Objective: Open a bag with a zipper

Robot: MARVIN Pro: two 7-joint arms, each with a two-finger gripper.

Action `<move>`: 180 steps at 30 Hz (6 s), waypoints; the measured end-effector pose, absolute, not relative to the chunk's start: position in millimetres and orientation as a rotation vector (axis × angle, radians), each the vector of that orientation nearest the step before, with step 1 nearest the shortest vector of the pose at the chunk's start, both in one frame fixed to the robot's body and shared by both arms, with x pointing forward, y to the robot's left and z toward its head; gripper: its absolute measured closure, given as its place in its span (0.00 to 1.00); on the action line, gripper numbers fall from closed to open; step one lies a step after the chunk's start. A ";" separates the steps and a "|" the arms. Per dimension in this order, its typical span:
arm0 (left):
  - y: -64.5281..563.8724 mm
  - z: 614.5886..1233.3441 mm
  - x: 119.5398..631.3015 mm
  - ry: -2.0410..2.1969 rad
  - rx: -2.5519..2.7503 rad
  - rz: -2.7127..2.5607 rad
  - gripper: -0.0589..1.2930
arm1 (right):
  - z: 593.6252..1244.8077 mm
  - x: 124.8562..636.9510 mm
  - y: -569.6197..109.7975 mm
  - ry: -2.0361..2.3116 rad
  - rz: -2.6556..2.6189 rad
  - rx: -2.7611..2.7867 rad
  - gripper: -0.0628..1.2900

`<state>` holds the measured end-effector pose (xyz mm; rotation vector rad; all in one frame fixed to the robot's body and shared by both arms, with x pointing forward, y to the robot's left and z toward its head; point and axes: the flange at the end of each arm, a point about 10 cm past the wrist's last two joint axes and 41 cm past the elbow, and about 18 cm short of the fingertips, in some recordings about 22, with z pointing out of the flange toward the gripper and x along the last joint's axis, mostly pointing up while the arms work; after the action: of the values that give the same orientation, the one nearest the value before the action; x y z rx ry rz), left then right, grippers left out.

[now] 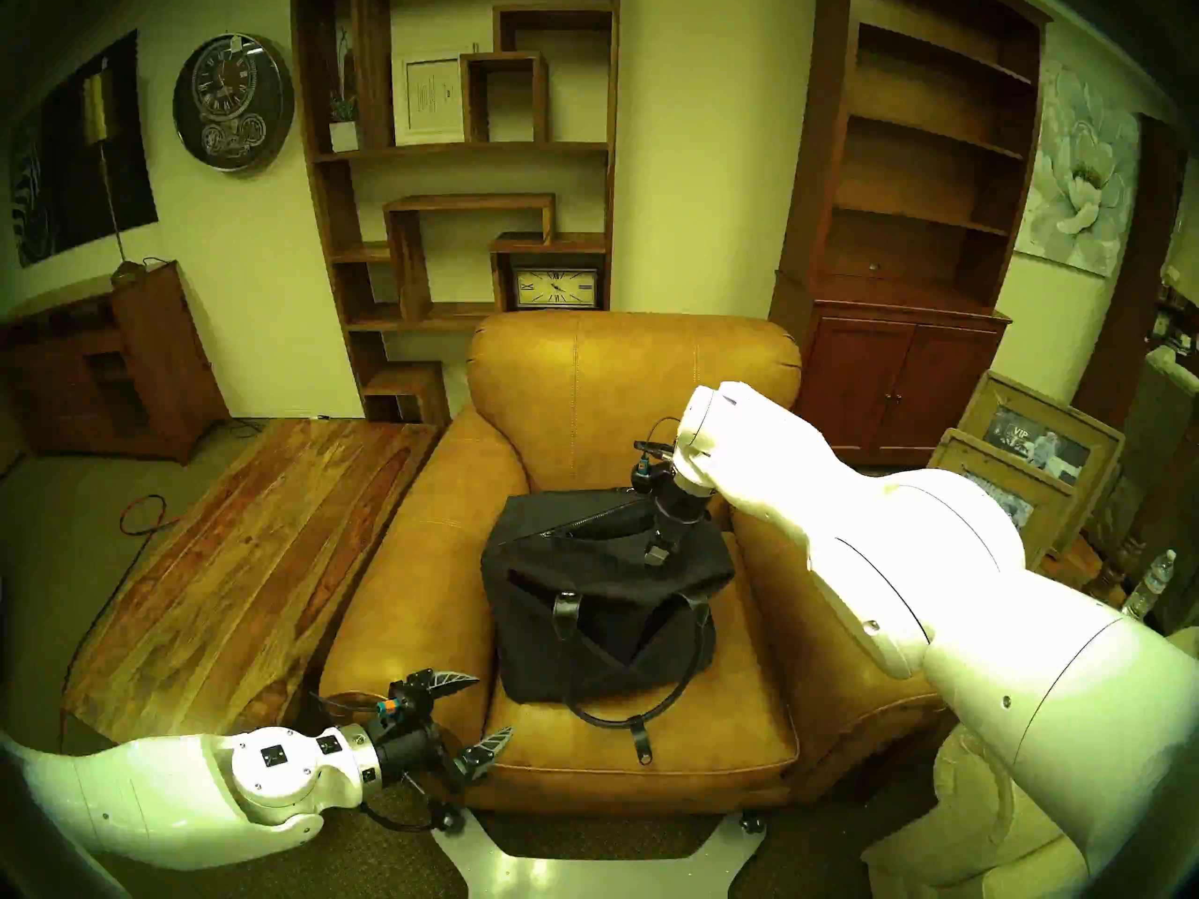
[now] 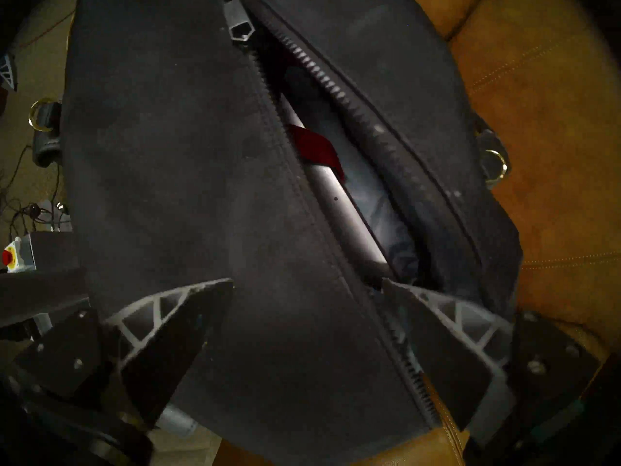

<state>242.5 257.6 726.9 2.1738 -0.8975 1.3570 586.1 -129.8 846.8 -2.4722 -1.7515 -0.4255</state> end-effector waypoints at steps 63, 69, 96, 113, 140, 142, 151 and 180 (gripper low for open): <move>256.8 726.1 243.1 -0.904 2.174 1.354 0.05 | 847.3 593.6 -307.9 -1.028 -0.805 -2.841 0.05; 256.7 726.0 243.1 -0.905 2.174 1.354 0.05 | 827.3 580.0 -328.6 -0.914 -0.784 -2.854 0.05; 256.7 725.9 243.6 -0.907 2.174 1.354 0.05 | 735.2 526.8 -311.3 -0.671 -0.738 -2.701 0.05; 256.6 725.8 243.7 -0.909 2.174 1.354 0.05 | 716.6 506.9 -315.4 -0.595 -0.836 -2.603 0.05; 256.3 725.5 243.7 -0.911 2.175 1.352 0.05 | 702.4 465.6 -357.8 -0.486 -1.106 -2.481 0.05; 256.4 725.5 243.7 -0.912 2.175 1.352 0.05 | 700.8 461.7 -358.2 -0.481 -1.124 -2.464 0.05; 256.3 725.3 243.6 -0.912 2.175 1.352 0.05 | 709.2 457.6 -344.3 -0.498 -1.267 -2.321 0.05; 246.9 761.1 285.9 -0.914 2.095 1.521 0.05 | 722.1 393.4 -314.4 -0.515 -1.736 -1.943 0.05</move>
<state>285.9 246.9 761.1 2.0948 -0.9137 1.5210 393.4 -314.4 722.1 -1.9427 -0.5148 -1.7360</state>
